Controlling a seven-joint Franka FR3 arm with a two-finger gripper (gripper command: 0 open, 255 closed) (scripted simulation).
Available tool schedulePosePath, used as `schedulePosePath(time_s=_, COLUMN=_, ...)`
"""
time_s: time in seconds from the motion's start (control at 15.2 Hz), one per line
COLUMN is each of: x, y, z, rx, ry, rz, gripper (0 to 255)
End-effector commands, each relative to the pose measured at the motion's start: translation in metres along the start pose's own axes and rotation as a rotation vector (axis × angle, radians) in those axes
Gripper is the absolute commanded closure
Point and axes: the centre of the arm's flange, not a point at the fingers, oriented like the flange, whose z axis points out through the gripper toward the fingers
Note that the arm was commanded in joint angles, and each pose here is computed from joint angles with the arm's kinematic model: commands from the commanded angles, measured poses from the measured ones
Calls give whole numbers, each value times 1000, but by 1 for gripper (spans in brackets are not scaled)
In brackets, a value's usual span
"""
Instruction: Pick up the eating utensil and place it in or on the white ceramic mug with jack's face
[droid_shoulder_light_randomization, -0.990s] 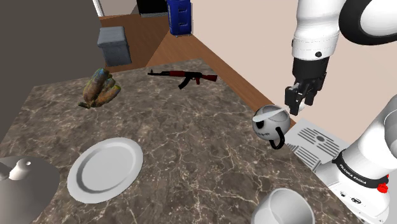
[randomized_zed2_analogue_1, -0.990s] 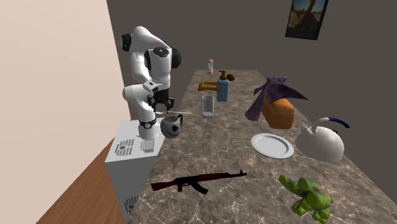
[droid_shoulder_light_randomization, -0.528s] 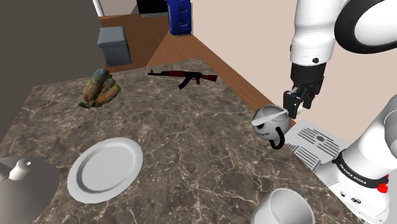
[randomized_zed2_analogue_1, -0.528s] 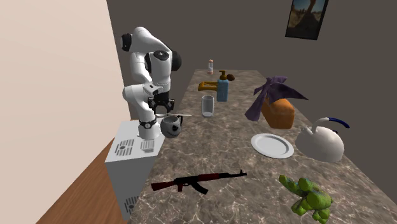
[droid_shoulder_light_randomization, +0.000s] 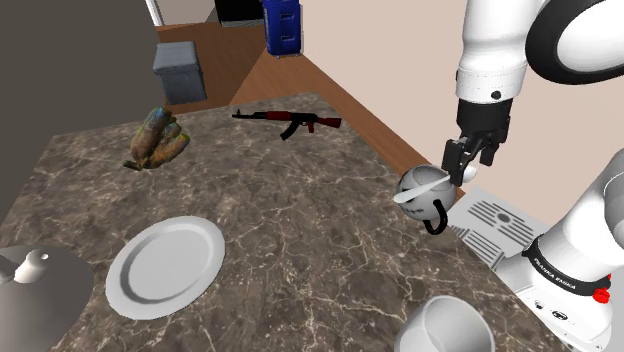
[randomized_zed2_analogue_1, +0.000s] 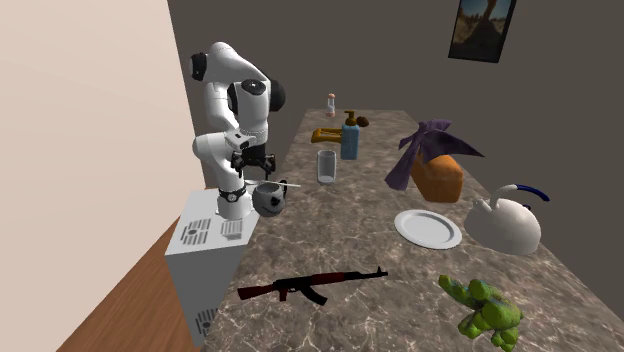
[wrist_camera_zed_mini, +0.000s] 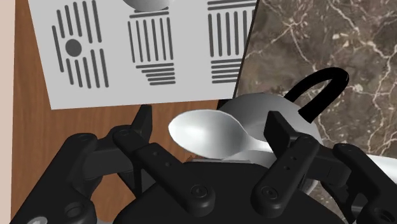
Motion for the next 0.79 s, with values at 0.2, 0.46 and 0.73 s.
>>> schedulePosePath(time_s=0.2, x=0, y=0, z=-50, rx=0, ry=0, rz=0, gripper=0)
schedulePosePath(time_s=0.46, x=0, y=0, z=-50, rx=0, ry=0, rz=0, gripper=0)
schedulePosePath(time_s=0.73, x=0, y=0, z=-50, rx=0, ry=0, rz=0, gripper=0)
